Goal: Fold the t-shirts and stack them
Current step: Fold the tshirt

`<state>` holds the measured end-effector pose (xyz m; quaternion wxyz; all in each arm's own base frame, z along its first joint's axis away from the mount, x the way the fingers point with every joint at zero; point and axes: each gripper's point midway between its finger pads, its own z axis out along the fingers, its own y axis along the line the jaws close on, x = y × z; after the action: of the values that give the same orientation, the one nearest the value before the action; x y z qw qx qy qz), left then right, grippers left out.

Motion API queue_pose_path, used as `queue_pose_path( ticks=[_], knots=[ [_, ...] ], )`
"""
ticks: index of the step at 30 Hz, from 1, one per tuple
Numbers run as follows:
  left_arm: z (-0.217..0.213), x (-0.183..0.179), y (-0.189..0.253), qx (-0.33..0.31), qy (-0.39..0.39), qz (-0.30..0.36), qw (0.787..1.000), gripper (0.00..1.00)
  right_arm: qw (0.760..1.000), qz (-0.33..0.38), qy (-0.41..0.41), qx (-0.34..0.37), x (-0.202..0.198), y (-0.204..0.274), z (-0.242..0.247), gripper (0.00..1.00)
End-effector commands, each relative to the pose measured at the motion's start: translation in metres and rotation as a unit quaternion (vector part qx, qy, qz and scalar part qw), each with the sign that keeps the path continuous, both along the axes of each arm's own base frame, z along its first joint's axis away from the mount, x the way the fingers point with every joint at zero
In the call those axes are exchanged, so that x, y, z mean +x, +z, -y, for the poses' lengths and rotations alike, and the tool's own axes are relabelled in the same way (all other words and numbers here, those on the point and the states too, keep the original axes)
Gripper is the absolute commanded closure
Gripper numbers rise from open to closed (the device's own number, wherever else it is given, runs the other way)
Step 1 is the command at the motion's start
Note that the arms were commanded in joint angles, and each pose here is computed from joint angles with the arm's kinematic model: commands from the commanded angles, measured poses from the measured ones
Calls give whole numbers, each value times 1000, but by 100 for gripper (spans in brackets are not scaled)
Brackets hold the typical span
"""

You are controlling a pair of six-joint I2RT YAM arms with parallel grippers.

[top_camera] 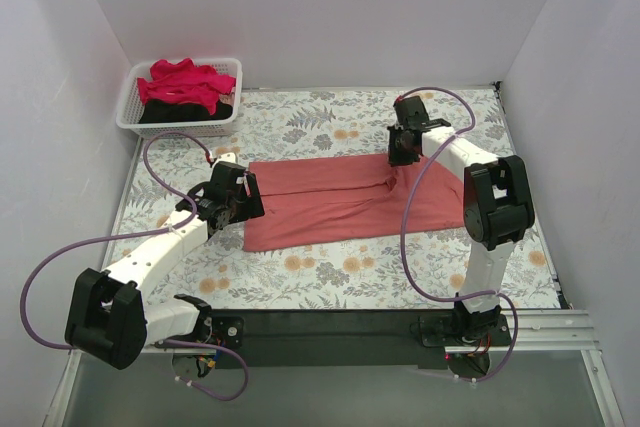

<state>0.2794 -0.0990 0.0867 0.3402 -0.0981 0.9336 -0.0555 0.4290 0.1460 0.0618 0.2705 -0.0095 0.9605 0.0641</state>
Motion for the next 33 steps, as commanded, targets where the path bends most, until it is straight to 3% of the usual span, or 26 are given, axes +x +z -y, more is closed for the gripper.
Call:
queue_pose_path(
  ticks=[1,14,19,23,27,32,33],
  knots=[
    [2,3,5,-3,-6,11,1000,29,998,45,-2,48,18,31,-13,99],
    [2,3,2,-3,-5,6,1000,30,994,43,-39,89,28,26,-9,95],
    [4,3,0,-4,-7,3,1000,29,988,39,34,144,21,34,-37,72],
    [5,3,-2,-8,-8,-1,1000,26,991,60,17,114,11,44,-18,57],
    [18,8,1,-35,-11,-7,999,21,993,67,-45,91,-6,46,34,50],
    [35,48,27,-40,-25,15,999,21,986,50,-118,110,-50,27,85,47],
    [38,54,14,-29,-28,-6,999,23,982,61,-132,116,-55,32,94,46]
  ],
)
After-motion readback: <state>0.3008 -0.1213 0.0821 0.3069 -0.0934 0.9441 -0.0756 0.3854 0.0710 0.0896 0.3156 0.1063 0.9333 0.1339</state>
